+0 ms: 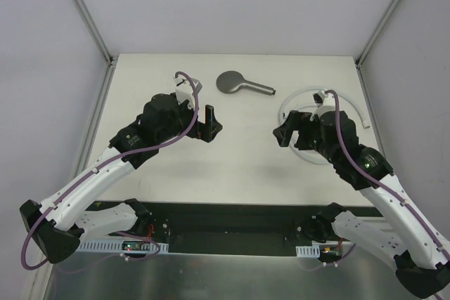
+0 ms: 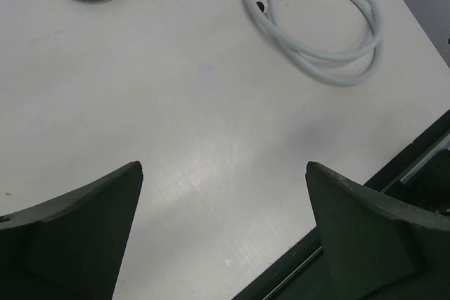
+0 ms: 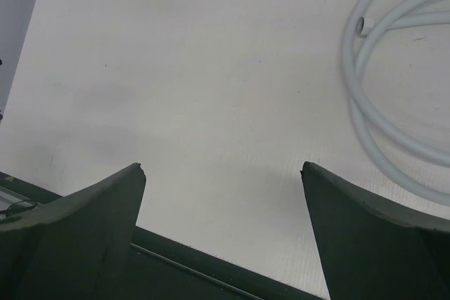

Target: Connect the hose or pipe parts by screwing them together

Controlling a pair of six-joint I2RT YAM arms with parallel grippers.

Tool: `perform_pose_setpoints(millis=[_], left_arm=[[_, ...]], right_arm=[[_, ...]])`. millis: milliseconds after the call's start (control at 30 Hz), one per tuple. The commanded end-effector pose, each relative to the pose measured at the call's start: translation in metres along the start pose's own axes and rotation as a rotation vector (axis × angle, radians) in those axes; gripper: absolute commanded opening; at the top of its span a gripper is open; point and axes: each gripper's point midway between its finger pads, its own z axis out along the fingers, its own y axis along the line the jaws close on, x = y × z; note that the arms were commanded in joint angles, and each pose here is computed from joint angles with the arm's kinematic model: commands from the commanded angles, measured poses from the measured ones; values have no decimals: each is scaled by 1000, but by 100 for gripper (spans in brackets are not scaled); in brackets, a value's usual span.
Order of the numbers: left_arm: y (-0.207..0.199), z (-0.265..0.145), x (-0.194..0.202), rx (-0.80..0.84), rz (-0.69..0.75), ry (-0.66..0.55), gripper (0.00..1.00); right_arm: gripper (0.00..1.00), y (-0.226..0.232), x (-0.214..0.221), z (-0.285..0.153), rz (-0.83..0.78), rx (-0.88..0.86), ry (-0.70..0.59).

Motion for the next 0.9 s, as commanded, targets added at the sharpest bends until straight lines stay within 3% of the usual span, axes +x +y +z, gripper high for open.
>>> perform_pose_setpoints(millis=[0,67,233,400,667,867], left_arm=[[0,-3,-14,-9,-4,-45,99],[1,-3,-14,-14,-2,-45,99],[0,-5,-14,-14,-14,-50,99],[1,-4,-15,-17,-17,-48,99],[1,-7,-14,-19,-32,-55,99],[-5,-6,-14,12,-36,-43,99]], right_arm=[[96,17,-21,-3,3,-99,-106],[96,20,-26,-3,-46,-121,-135],[96,-3,-59,12,-164,31,-254],[96,-28,-90,71,-308,206,-198],[96,-34,-124,193,-199,141,-110],[96,-46,-109,275,-40,37,-5]])
